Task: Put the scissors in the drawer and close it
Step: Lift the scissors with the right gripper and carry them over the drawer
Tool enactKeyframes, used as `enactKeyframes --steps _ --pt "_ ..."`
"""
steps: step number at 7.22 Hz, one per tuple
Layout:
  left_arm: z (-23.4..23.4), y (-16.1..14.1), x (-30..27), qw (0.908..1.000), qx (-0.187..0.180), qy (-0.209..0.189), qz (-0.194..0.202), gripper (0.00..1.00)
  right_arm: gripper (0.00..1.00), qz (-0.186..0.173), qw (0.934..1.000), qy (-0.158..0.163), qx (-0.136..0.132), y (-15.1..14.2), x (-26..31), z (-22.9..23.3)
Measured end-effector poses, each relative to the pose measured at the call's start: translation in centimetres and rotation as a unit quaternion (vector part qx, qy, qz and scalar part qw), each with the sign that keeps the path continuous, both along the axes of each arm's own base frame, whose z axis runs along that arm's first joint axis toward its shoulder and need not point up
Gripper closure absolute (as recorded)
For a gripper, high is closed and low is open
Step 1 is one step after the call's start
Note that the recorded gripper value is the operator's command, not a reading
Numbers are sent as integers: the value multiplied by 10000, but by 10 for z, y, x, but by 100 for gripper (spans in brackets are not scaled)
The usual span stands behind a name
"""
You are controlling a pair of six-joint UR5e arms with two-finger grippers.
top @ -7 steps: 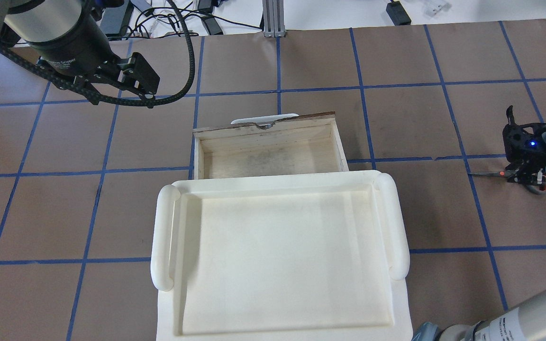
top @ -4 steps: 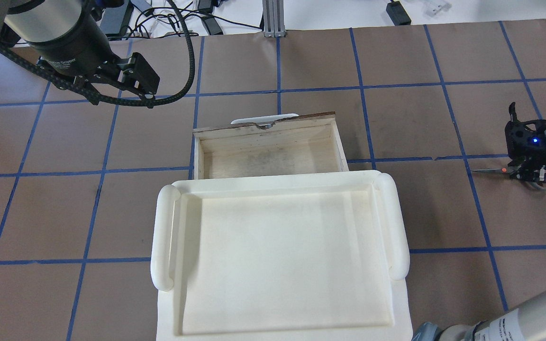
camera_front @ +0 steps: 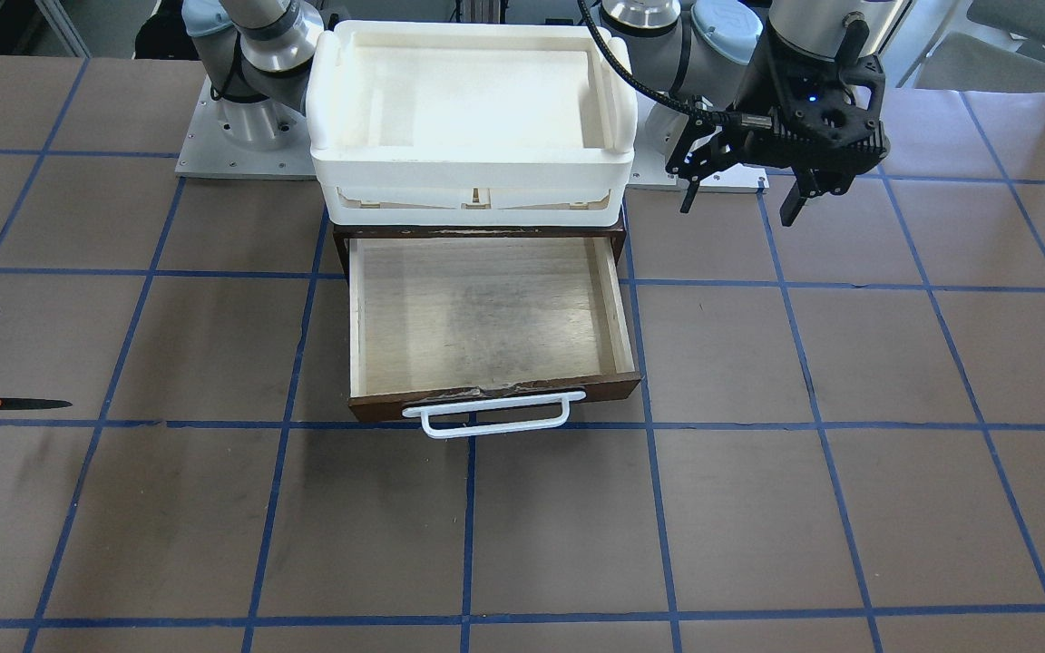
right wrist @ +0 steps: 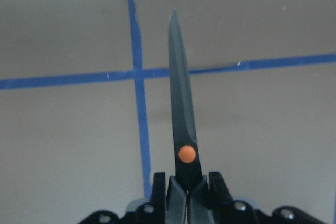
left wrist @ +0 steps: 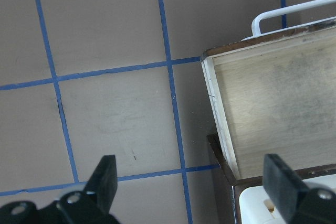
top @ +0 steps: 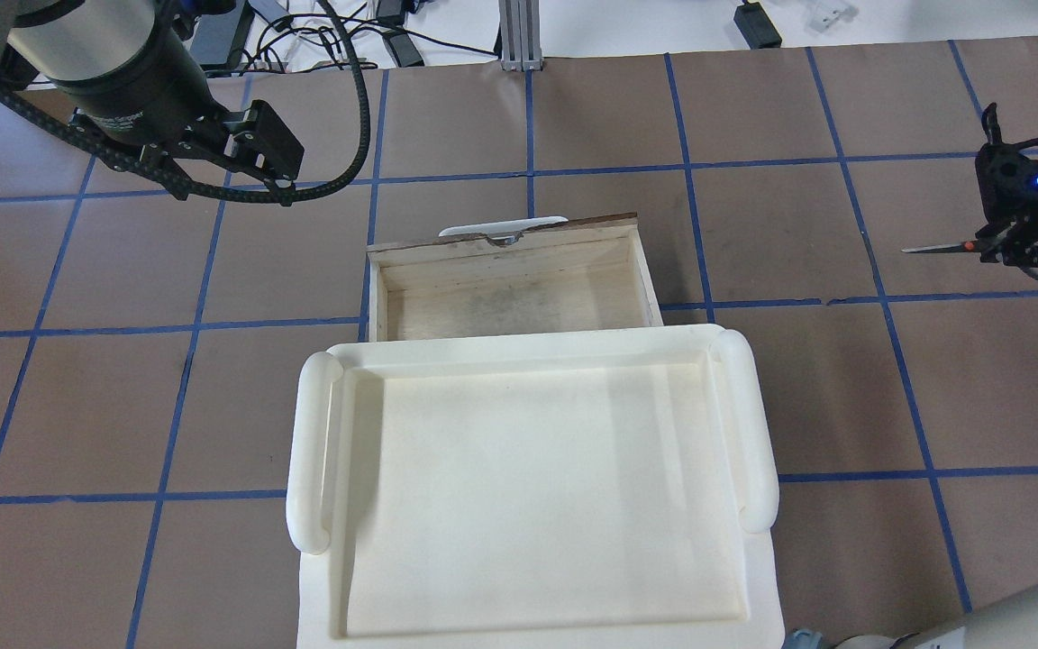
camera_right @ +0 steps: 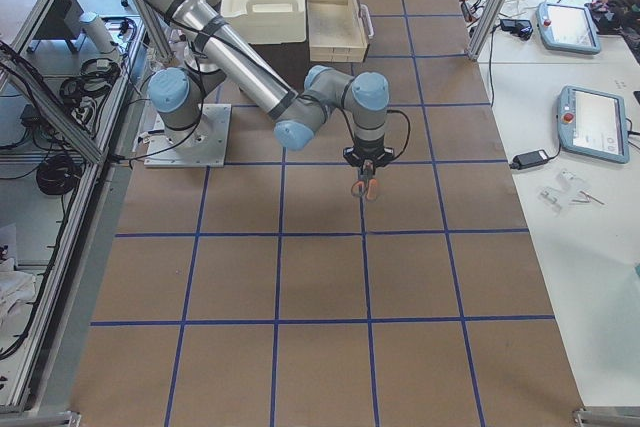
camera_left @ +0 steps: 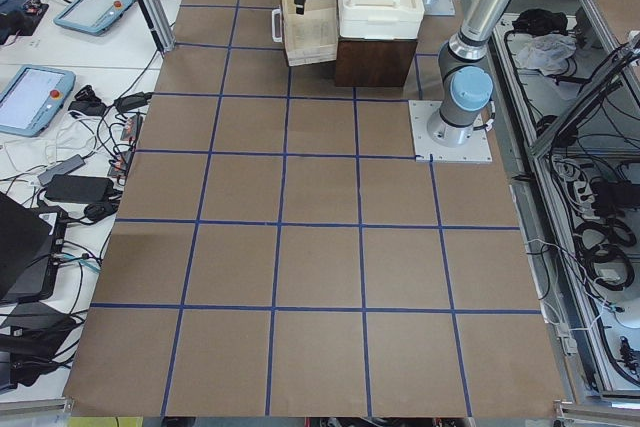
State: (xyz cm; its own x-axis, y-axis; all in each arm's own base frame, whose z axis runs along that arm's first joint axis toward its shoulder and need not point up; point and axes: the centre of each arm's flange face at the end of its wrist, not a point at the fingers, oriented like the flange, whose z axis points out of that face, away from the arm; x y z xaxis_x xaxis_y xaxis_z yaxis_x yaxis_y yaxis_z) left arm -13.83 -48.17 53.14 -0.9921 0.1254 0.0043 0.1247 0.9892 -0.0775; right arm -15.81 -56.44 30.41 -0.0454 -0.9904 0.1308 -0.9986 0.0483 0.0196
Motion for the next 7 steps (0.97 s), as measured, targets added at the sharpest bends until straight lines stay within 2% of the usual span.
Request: enactKeyframes --steps 1,2,4,7 --pt "0 0 0 10000 -2 0 0 0 87 80 9998 -125 -113 -9 45 29" --pt "0 0 0 10000 -3 0 -2 0 87 -14 9994 -282 -204 -11 95 51" --pt "0 0 0 10000 1 0 -2 0 87 -430 9962 -682 -339 -10 217 90" --pt "0 0 0 10000 -2 7 0 0 84 -1166 9871 -1073 -235 8 366 106"
